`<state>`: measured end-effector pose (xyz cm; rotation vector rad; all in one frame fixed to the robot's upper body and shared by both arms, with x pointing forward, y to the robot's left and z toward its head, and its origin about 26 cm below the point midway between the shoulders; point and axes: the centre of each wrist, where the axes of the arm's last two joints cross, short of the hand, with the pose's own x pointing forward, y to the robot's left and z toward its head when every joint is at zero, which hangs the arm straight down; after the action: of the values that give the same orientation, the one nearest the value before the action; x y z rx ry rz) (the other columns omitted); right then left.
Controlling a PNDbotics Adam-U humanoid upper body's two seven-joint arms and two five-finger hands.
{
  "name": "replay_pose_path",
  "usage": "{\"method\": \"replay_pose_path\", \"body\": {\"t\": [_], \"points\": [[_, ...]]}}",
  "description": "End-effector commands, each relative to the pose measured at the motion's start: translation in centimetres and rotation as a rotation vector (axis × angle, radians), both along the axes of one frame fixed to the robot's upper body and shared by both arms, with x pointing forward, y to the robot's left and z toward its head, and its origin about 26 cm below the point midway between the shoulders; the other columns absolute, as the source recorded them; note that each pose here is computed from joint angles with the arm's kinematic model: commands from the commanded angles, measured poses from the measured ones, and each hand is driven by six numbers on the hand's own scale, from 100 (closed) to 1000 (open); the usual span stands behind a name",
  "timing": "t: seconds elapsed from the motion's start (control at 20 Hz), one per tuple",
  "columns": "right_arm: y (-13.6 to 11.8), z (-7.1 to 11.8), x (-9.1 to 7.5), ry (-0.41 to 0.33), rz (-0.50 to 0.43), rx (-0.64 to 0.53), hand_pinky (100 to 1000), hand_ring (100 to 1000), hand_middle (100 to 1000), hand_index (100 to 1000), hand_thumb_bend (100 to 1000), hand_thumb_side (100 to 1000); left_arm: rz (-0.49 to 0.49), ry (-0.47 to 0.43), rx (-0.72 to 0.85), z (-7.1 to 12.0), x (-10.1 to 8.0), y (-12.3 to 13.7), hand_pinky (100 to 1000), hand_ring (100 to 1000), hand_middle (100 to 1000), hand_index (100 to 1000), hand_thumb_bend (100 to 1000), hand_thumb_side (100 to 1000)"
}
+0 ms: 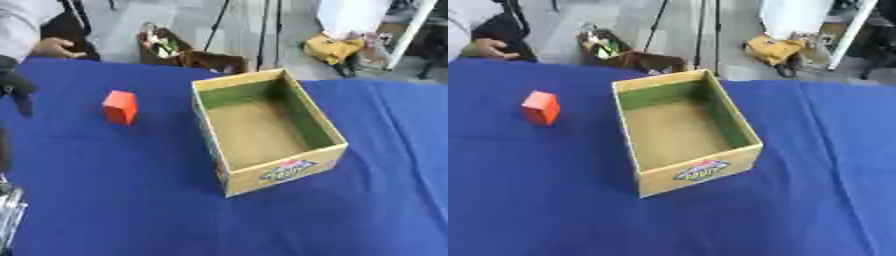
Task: Pick up objects on the table and place them in the box.
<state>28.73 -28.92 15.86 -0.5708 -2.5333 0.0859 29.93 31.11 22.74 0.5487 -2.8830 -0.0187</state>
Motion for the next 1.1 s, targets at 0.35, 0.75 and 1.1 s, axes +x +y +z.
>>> {"method": "replay_pose_path", "body": {"t": [0.35, 0.75, 1.1], "points": [[-0.5, 1.8, 0.0, -0.083, -0.024, -0.039, 767, 705, 600, 716, 100, 704, 0.012, -0.034, -0.011, 0.6, -0.2, -0.1, 163, 433, 556, 627, 100, 931], [-1.5, 2.1, -0.1, -0.085, -0.07, -0.059, 768, 704, 600, 716, 100, 699, 0.073, -0.074, 0.084, 3.3, -0.4, 0.8, 182, 466, 571, 663, 100, 912], [-1.8, 2.3, -0.2, -0.084, -0.077, -0.078, 768, 704, 599, 716, 100, 700, 0.25, -0.013, 0.248, 6.0, -1.0, 3.5, 168, 487, 598, 699, 100, 907]]}}
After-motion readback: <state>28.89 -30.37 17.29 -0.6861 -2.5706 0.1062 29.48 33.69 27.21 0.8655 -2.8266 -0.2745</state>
